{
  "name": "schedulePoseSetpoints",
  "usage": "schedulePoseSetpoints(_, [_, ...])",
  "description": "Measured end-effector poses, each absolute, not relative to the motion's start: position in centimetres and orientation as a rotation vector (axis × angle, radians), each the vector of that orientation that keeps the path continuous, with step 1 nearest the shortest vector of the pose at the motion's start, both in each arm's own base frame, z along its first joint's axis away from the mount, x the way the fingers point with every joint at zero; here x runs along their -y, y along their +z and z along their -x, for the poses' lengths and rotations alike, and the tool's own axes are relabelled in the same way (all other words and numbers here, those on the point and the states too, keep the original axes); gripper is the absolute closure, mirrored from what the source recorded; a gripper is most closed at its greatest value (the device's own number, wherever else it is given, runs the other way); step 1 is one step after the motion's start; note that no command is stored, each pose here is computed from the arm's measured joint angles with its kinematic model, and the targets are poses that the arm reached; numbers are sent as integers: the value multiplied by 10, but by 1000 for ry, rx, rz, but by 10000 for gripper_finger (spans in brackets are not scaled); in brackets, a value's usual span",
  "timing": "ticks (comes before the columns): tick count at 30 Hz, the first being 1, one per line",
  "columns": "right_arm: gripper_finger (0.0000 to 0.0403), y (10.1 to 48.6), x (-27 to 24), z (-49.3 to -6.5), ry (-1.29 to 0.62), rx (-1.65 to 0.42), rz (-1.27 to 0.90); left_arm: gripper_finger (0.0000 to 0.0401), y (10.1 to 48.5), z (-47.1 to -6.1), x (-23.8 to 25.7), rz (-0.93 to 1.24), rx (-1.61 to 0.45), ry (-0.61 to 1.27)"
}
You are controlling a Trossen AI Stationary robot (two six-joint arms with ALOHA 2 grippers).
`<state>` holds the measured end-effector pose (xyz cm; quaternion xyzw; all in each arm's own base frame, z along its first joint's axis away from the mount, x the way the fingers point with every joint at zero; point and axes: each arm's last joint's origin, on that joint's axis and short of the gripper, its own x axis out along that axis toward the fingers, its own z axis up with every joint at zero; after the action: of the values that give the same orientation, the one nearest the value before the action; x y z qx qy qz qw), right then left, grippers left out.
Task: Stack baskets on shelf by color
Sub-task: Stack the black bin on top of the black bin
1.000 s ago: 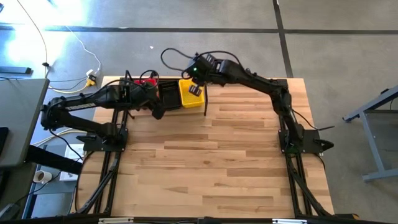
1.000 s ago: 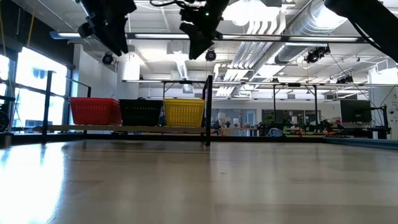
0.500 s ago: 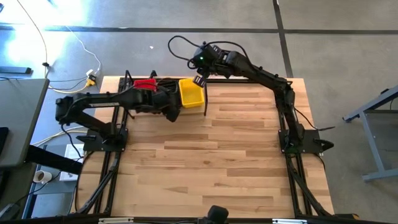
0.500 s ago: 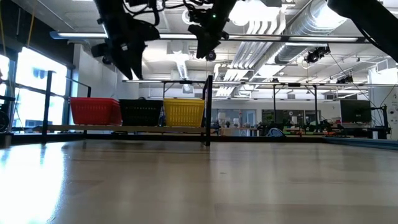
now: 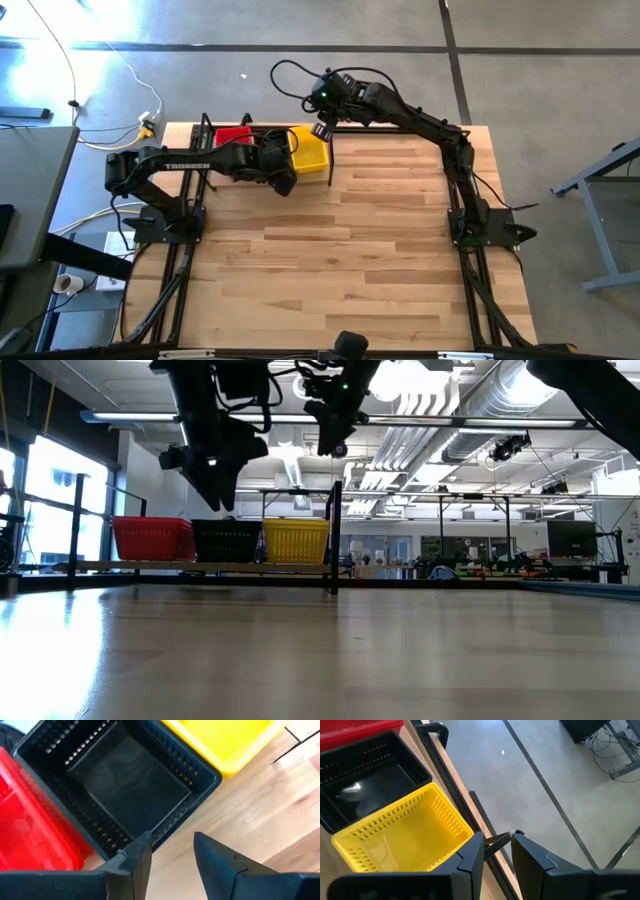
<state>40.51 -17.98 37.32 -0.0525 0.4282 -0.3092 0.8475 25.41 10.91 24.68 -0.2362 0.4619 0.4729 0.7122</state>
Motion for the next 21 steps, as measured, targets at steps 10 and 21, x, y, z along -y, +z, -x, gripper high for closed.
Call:
schedulePoseSetpoints(10, [316,372,179,-405,-647,-916,111,266,229,-264,-114,447,-1093,1061])
schedulePoseSetpoints(21, [316,371,178,-404,-645,-936,108,315,228,-255,-123,397,-1180,1062])
